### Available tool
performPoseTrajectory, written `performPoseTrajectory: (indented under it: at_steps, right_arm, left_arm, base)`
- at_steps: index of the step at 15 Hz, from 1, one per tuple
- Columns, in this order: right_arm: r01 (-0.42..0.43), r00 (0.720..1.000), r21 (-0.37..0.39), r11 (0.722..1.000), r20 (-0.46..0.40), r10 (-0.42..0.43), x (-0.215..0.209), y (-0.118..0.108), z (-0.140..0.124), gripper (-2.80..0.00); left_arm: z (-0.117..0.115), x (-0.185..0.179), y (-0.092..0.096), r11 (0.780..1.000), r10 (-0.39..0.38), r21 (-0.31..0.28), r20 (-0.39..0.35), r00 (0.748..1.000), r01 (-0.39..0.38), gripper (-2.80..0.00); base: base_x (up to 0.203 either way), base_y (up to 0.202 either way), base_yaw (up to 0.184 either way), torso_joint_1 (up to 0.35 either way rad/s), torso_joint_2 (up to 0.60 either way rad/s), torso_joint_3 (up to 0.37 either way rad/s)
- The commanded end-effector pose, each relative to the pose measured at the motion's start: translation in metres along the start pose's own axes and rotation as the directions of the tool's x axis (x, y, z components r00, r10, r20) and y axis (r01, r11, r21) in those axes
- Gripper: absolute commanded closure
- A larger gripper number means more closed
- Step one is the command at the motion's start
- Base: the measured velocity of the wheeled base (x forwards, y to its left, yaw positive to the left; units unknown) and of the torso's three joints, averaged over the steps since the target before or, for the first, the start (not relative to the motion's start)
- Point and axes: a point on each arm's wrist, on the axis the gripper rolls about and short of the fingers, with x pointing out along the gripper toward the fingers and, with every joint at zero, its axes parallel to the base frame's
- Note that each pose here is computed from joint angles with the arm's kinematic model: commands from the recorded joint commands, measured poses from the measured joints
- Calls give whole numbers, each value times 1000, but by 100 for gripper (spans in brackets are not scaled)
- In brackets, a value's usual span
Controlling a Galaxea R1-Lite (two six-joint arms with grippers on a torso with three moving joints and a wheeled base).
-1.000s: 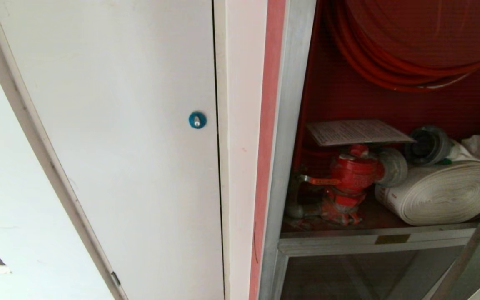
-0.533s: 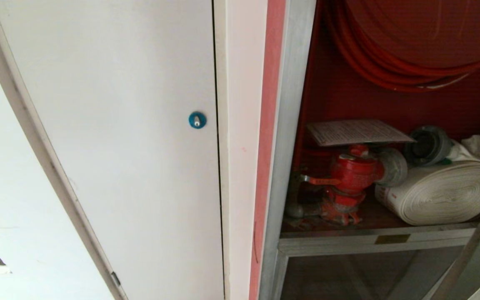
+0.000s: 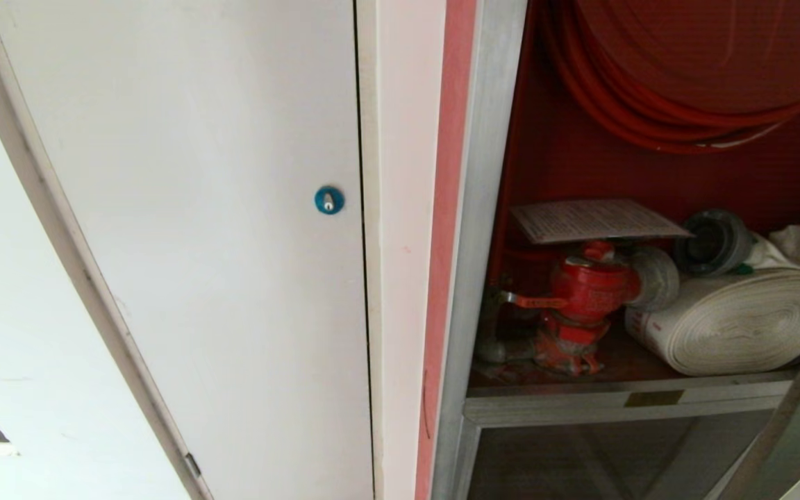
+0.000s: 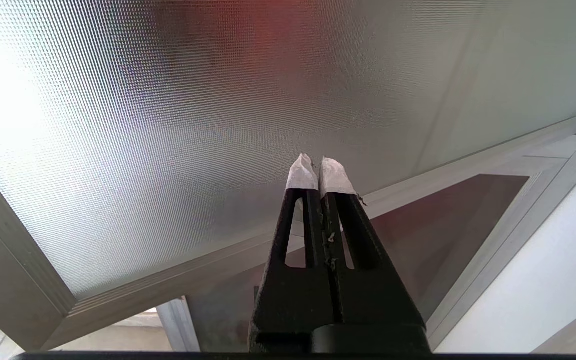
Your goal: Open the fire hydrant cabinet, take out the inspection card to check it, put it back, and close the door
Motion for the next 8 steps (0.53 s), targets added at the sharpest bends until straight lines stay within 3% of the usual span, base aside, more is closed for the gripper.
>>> performPoseTrajectory:
  at_steps: [1,4,8]
  right_arm:
    - [-1,1000,-1,1000,0,1,0,0,0,0]
    - [-1,1000,-1,1000,0,1,0,0,0,0]
    - [-1,1000,-1,1000,0,1,0,0,0,0]
  left_arm:
    - [-2,1,0,1000,-1,0,-7,1000,1,0]
    - [-2,1,0,1000,0,0,-7,1000,0,0]
    - [-2,0,0,1000,0,0,-5,1000,0,0]
  base:
    - [0,0,0,0,0,0]
    - [0,0,0,0,0,0]
    - [-176,0,1,5,2,3]
